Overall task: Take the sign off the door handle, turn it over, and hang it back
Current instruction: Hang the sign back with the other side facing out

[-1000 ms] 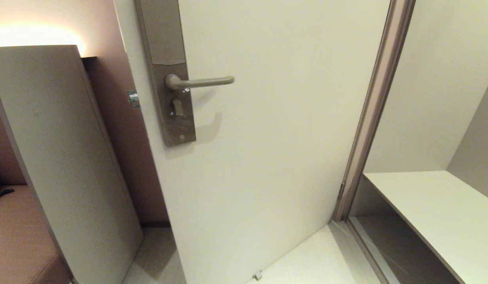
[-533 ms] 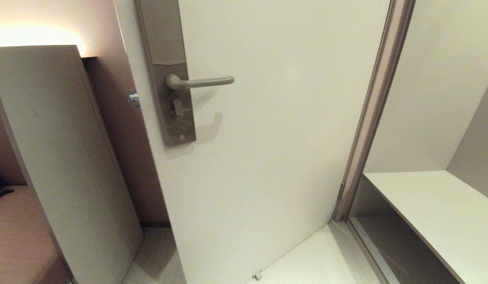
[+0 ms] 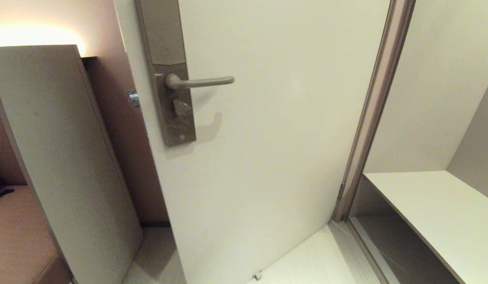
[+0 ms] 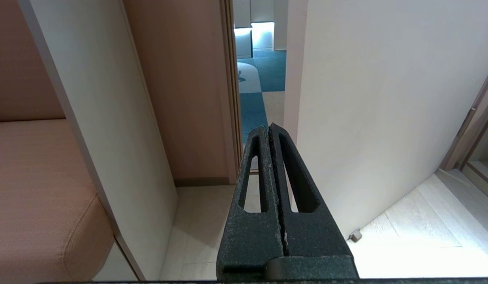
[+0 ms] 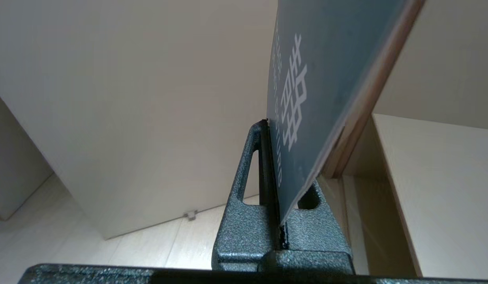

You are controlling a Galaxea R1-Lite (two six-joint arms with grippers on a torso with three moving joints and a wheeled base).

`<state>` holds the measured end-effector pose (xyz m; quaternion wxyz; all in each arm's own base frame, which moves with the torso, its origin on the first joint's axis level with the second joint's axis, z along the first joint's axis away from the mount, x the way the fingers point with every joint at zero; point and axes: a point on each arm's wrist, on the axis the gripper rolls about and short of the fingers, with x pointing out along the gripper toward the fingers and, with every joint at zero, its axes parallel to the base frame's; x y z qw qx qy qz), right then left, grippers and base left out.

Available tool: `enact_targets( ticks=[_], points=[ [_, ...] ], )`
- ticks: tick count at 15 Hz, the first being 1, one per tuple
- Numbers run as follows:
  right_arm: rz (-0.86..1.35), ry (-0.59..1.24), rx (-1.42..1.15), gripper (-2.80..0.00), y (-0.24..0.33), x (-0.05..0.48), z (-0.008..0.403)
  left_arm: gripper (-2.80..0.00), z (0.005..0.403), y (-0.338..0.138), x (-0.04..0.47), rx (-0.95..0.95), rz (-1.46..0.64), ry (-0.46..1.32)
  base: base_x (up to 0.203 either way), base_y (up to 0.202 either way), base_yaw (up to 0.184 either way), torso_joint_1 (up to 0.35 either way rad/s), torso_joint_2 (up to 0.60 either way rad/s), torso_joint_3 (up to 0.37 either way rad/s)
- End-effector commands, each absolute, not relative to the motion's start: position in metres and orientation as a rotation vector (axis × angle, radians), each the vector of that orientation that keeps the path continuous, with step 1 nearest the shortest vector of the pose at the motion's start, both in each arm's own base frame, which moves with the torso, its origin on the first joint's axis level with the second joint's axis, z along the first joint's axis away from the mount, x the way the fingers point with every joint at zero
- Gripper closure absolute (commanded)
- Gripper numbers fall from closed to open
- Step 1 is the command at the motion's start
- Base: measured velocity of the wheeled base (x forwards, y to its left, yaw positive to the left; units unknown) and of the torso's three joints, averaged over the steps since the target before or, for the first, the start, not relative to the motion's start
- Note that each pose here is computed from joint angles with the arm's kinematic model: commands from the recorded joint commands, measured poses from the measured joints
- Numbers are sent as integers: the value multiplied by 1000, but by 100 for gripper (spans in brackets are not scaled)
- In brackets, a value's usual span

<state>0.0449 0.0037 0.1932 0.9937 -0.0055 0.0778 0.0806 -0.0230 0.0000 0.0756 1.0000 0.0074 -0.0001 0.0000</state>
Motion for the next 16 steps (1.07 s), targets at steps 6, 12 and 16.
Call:
enact_targets(
  ticks=[6,12,16],
  points=[
    [319,348,-2,0,9,160,229,0,76,0,-23,15,0,2,0,0,0,0,0,0],
    [511,348,-53,0,50,227,250,0,76,0,-23,15,0,2,0,0,0,0,0,0],
    [604,322,-79,0,85,263,261,0,76,0,-23,15,0,2,0,0,0,0,0,0]
  ],
)
